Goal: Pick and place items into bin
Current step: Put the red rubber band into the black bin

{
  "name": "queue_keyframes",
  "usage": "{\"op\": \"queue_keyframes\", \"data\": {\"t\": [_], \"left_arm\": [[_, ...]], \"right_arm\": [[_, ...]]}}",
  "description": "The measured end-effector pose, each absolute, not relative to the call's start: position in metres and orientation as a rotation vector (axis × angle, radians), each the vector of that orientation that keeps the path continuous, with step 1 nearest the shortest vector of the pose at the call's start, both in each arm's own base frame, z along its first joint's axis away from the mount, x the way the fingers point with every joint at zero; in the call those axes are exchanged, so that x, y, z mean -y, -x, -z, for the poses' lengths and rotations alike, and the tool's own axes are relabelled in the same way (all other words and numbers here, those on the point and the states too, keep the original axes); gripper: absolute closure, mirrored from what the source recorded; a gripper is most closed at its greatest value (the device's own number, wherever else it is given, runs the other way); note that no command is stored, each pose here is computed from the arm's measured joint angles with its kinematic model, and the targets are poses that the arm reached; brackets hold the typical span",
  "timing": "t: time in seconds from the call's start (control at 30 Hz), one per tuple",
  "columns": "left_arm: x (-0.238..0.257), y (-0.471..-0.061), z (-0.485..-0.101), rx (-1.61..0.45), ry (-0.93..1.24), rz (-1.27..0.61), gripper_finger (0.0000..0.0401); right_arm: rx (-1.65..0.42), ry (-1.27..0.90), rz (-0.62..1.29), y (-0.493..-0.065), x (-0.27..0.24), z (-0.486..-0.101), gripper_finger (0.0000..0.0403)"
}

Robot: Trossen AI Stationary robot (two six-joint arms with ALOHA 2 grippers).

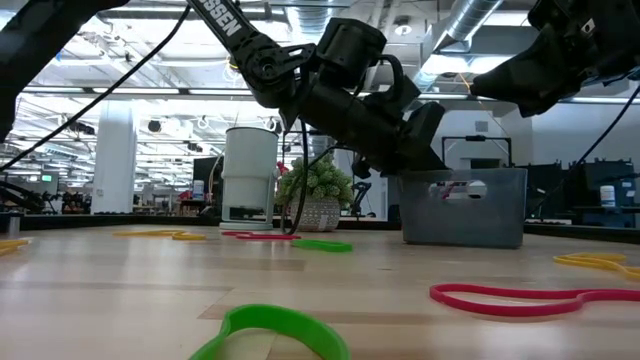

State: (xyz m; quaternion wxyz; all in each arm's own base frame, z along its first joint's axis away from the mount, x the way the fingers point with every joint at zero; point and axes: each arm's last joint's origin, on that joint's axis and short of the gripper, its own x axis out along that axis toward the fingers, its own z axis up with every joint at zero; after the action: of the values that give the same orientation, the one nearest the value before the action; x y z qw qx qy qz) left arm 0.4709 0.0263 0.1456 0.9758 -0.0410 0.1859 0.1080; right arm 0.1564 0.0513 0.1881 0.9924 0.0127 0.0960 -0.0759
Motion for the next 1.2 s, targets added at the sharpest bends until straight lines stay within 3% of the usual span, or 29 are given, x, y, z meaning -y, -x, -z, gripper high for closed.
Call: {"op": "queue_keyframes", "data": {"t": [0.47,0.77,1.03,1.2], "left_arm": [[-0.025,-0.478,-0.156,-0.4,0.128,-0.158,0.0318],[-0.03,-0.482,-0.184,-0.759,0.082,-0.254,0.0318],[-0.019,-0.482,-0.196,-0.758,0.01,-0.214,0.0318],[-0.014,-0.464,-0.24,-0.736,-0.012,-0.196,0.0318]], "right_arm": [[-0.193,-0.025,0.152,-0.156,-0.051,-0.188,0.0326],[-0.194,-0.025,0.152,-0.156,-0.051,-0.188,0.0326],[-0.196,-0.024,0.153,-0.156,-0.051,-0.188,0.0326],[-0.21,-0.016,0.154,-0.156,-0.051,-0.186,0.0326]]}}
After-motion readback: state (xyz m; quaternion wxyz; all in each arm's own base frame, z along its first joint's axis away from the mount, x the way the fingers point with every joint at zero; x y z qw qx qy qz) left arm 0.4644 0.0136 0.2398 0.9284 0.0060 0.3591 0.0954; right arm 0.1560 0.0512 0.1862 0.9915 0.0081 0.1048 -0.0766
